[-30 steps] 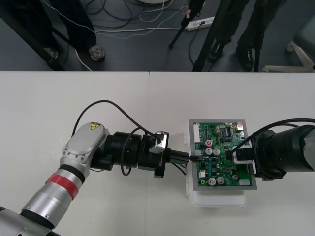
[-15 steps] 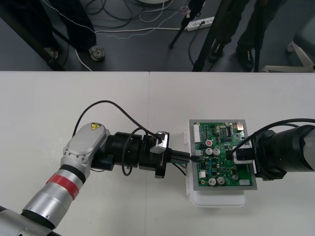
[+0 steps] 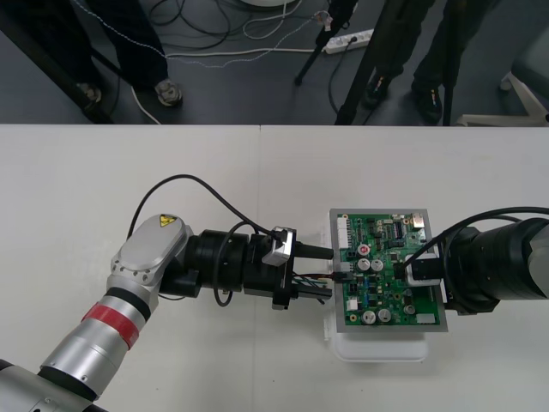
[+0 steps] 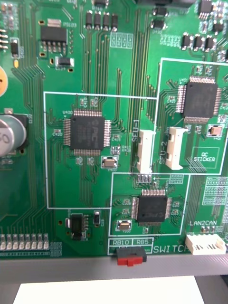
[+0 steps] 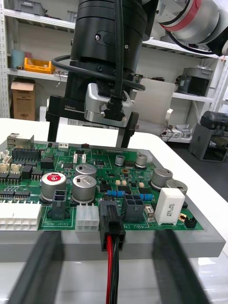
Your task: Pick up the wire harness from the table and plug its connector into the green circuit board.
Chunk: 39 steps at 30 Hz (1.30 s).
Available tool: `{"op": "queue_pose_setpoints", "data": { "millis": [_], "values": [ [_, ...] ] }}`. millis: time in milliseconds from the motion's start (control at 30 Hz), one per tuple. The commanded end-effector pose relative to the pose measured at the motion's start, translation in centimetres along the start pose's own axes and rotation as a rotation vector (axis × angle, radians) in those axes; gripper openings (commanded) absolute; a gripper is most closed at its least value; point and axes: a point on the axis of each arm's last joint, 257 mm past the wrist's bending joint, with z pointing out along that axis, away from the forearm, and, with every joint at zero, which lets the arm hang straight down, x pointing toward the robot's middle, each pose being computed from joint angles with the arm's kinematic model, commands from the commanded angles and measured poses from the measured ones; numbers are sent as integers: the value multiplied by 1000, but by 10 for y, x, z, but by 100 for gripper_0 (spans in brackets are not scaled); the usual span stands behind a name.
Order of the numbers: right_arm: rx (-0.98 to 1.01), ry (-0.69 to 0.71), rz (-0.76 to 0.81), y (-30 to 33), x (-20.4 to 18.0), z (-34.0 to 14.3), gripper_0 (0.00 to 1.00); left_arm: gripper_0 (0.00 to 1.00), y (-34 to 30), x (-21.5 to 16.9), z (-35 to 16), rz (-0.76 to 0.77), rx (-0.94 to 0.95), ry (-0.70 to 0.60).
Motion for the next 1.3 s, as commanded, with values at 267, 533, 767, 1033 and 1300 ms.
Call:
{"op": "queue_pose_setpoints", "data": {
  "millis": [267, 533, 767, 1033, 1300],
  "values": [
    [32, -14, 20, -12, -12, -5, 100, 100, 13, -16, 2, 102, 0, -13],
    [43, -8, 22, -16, -8, -8, 100, 100, 18, -12, -24, 111, -17, 18],
    [49, 12, 17, -21, 5, -15, 100, 100, 23, -6, -68, 127, -60, 81],
    [18, -33, 89, -25, 24, -29, 100, 100, 16, -3, -133, 142, -94, 181],
    [-1, -62, 94, -31, 41, -53, 100, 100, 6, -8, -186, 126, -129, 253]
  ]
}}
